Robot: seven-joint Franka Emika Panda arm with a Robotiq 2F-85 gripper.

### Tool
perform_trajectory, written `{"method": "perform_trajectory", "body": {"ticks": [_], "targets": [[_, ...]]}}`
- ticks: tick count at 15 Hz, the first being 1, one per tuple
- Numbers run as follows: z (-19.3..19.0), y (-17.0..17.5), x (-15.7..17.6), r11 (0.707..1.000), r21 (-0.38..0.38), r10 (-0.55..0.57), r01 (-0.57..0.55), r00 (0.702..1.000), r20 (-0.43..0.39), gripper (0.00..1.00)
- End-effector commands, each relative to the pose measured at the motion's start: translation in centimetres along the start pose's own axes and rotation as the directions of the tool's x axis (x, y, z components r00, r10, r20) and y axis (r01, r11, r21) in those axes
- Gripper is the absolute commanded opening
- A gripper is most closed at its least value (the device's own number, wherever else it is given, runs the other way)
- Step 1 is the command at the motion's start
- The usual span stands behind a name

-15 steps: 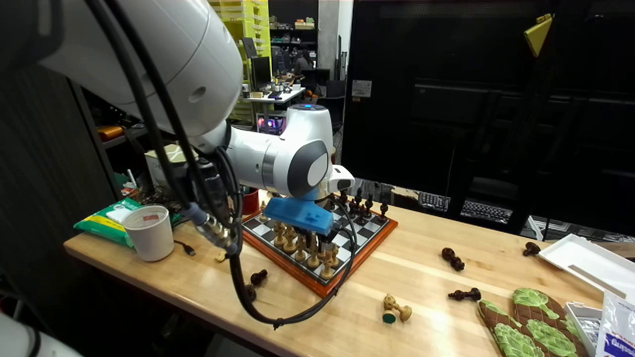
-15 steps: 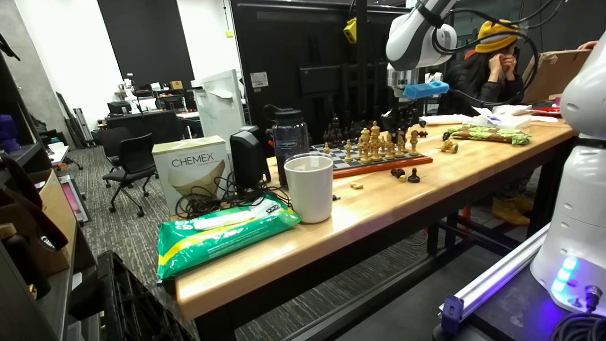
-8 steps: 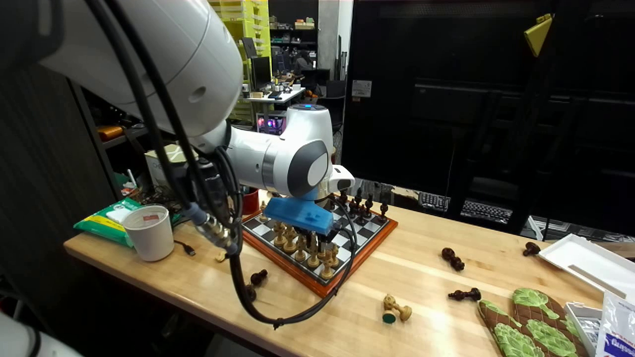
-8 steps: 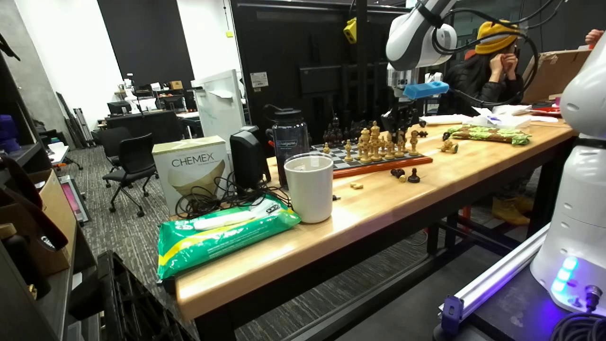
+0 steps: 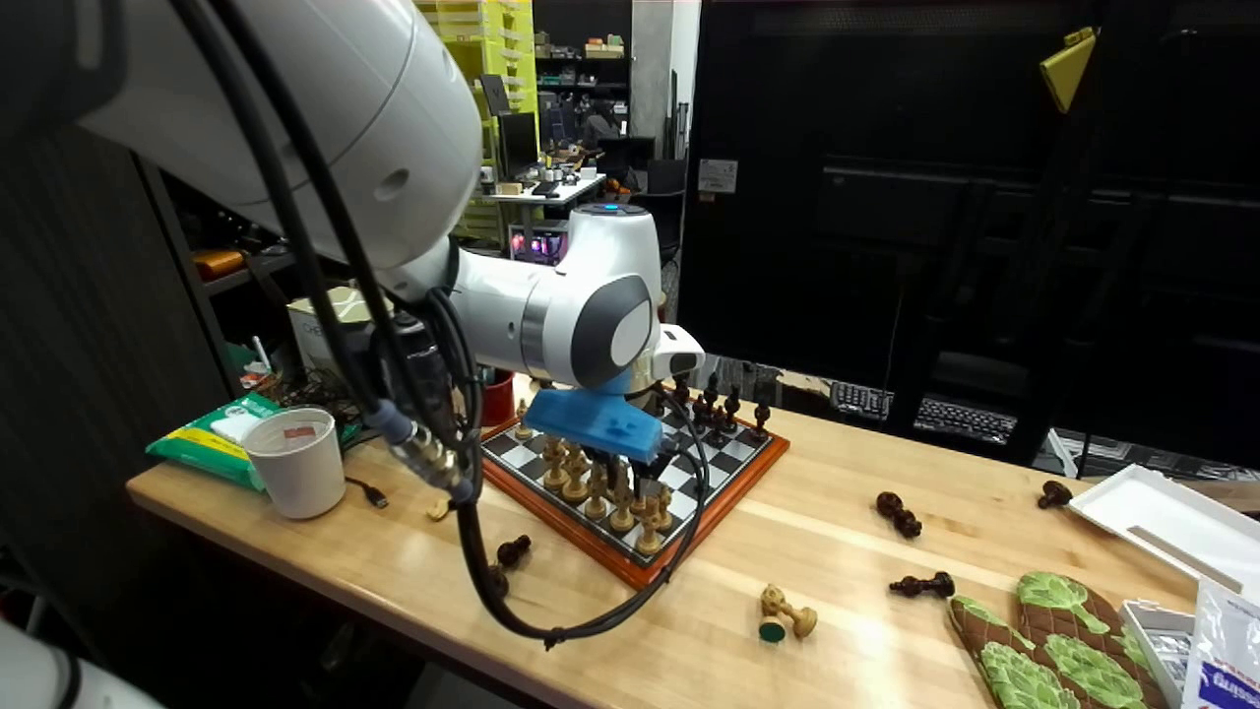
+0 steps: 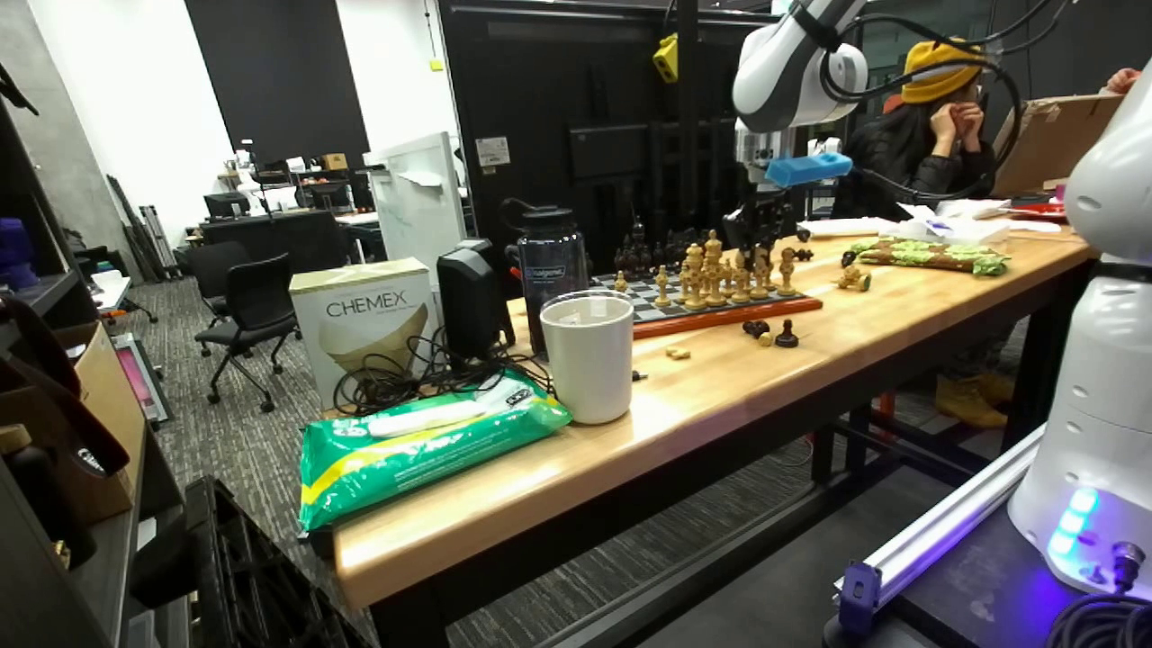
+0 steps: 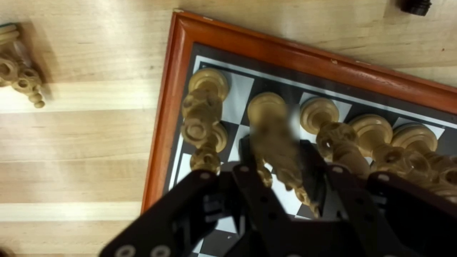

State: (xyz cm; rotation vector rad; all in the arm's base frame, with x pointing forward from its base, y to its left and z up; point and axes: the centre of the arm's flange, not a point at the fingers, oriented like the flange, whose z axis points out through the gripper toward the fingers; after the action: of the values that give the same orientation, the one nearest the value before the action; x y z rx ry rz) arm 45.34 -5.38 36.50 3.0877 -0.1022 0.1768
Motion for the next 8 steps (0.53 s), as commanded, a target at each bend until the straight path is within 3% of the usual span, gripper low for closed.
{"method": "perform_trajectory", "body": {"ticks": [1,8], "targets": [[-1.03,-0.16,-0.02,1.0,-0.002,-0.008,0.008,1.0,-0.006,0.34],[-1.86,-0.21,0.33,1.0,-0.011,-0.01,0.009,1.0,-0.018,0.3]]}}
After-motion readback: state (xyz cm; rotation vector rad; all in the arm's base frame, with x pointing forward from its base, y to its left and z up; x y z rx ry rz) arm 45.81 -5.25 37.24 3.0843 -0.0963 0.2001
